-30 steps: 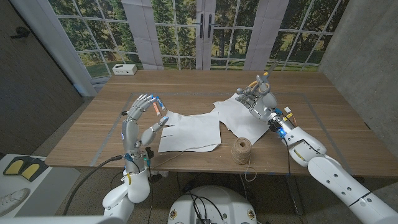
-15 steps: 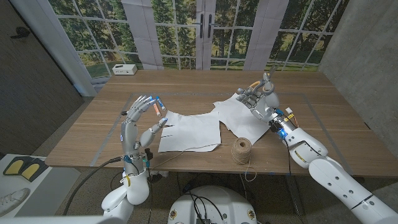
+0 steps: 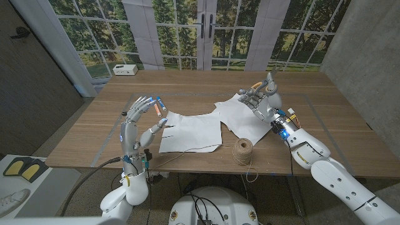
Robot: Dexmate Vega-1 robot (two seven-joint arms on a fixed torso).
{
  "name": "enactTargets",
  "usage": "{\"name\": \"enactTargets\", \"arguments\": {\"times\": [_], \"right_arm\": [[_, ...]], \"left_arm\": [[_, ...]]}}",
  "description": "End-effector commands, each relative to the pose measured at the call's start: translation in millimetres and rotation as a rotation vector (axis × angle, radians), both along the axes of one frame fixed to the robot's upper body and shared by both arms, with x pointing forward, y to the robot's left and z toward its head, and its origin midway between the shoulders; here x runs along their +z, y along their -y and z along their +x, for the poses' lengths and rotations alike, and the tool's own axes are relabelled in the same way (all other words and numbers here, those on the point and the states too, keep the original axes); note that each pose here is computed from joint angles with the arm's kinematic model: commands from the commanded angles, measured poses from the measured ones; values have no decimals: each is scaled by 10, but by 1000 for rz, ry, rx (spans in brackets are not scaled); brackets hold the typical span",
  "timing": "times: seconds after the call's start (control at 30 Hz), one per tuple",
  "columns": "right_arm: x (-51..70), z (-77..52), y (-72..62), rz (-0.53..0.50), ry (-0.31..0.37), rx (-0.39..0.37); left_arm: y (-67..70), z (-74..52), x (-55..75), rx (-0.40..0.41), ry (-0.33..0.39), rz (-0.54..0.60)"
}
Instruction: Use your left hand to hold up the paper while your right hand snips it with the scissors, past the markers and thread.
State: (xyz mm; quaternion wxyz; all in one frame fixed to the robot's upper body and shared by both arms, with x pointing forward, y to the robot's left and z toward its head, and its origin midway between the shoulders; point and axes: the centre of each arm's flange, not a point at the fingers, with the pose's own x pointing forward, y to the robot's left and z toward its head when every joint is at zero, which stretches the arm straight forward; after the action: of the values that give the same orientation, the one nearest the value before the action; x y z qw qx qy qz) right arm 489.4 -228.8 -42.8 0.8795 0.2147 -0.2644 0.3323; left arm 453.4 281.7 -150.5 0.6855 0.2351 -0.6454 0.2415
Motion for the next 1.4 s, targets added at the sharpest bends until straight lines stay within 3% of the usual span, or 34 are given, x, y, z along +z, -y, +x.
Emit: {"name": "enactTargets", "arguments": {"times": [0.03, 0.43, 1.2, 1.4], "right_arm": [[34, 32, 37, -25, 20, -44], [-34, 18, 123, -38, 19, -55], [-12, -32, 92, -62, 29, -35], [2, -38, 96, -67, 34, -37]], "left_arm": [[-39, 29, 148, 54, -87, 69], [48, 47, 303, 87, -156, 201], [74, 132, 394, 108, -176, 229], [70, 205, 447, 117, -188, 250]]}}
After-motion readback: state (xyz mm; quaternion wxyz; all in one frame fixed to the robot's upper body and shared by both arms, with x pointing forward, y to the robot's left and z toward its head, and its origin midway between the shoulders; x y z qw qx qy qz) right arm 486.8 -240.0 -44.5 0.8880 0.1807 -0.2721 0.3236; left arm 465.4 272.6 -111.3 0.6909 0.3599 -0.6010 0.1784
